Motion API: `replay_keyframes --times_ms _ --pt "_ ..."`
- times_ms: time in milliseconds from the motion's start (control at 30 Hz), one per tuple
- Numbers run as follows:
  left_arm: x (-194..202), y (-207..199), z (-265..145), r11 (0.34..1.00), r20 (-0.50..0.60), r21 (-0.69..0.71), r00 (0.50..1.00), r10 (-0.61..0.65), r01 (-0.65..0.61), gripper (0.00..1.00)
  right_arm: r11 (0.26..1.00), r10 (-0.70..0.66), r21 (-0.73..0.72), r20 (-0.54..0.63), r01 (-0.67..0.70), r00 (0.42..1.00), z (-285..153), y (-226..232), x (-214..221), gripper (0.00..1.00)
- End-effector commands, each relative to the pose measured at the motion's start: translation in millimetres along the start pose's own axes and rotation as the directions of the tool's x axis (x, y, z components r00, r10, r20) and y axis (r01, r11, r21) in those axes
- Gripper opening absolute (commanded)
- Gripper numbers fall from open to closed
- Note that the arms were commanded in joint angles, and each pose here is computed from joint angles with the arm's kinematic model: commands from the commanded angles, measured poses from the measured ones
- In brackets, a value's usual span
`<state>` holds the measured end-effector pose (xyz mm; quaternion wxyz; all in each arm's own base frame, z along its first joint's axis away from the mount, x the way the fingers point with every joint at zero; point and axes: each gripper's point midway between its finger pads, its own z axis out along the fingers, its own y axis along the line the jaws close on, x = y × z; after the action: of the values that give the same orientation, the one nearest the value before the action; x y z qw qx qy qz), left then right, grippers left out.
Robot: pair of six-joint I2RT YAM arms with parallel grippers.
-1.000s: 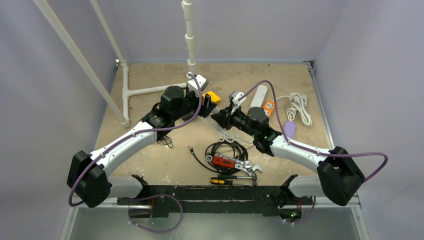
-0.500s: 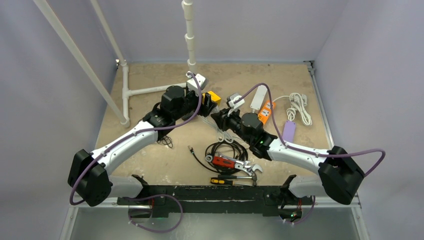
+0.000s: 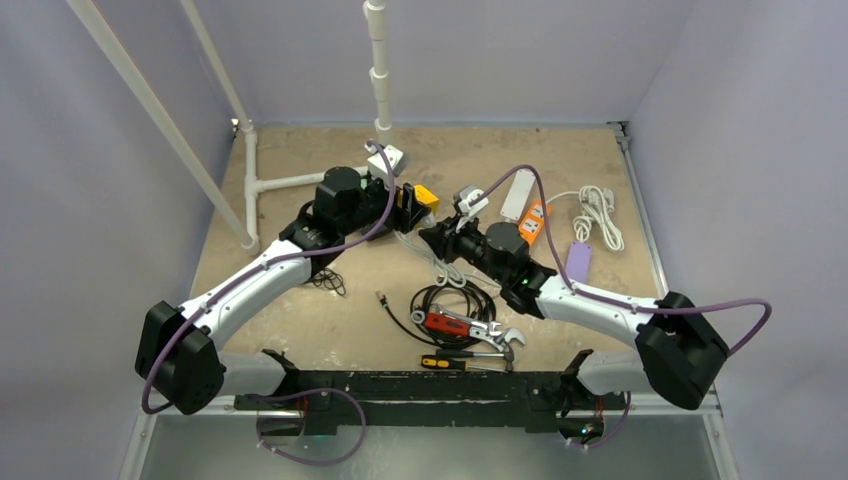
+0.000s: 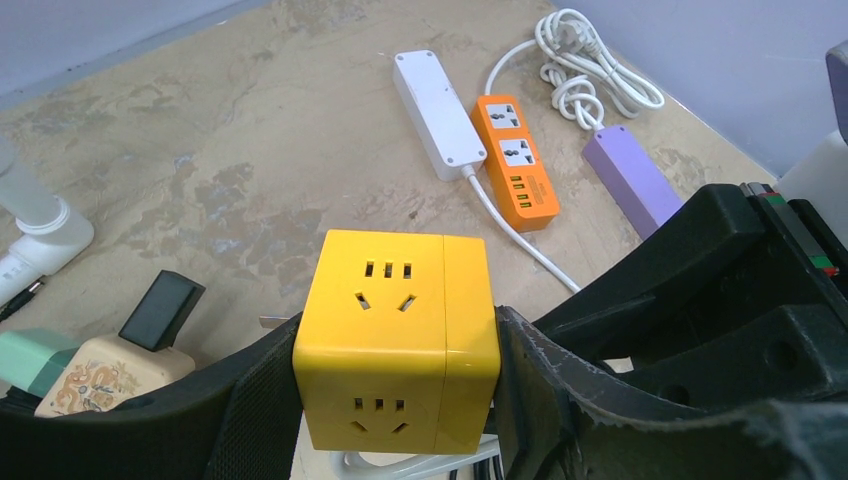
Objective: Pull the plug off the socket
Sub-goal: Remove the plug from the socket.
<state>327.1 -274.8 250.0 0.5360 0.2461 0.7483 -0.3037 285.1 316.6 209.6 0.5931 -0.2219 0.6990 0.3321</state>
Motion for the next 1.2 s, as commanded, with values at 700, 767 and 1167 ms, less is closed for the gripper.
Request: replay_keyframes --times_ms 700,767,1167 --pt "-19 0 1 0.998 0.087 -0.002 0.995 -0.056 0.056 0.0 0.992 -0.012 -0.119 0.193 0.036 0.981 7 26 -68 0.0" --pt "-17 6 2 0.996 0.088 -0.035 0.993 -0.074 0.077 0.0 0.997 -0.007 -0.072 0.194 0.021 0.981 9 23 -68 0.0" --pt "-8 18 4 0.989 0.07 -0.104 0.993 -0.095 0.102 0.0 0.995 -0.024 0.098 0.172 0.007 0.985 15 23 -62 0.0"
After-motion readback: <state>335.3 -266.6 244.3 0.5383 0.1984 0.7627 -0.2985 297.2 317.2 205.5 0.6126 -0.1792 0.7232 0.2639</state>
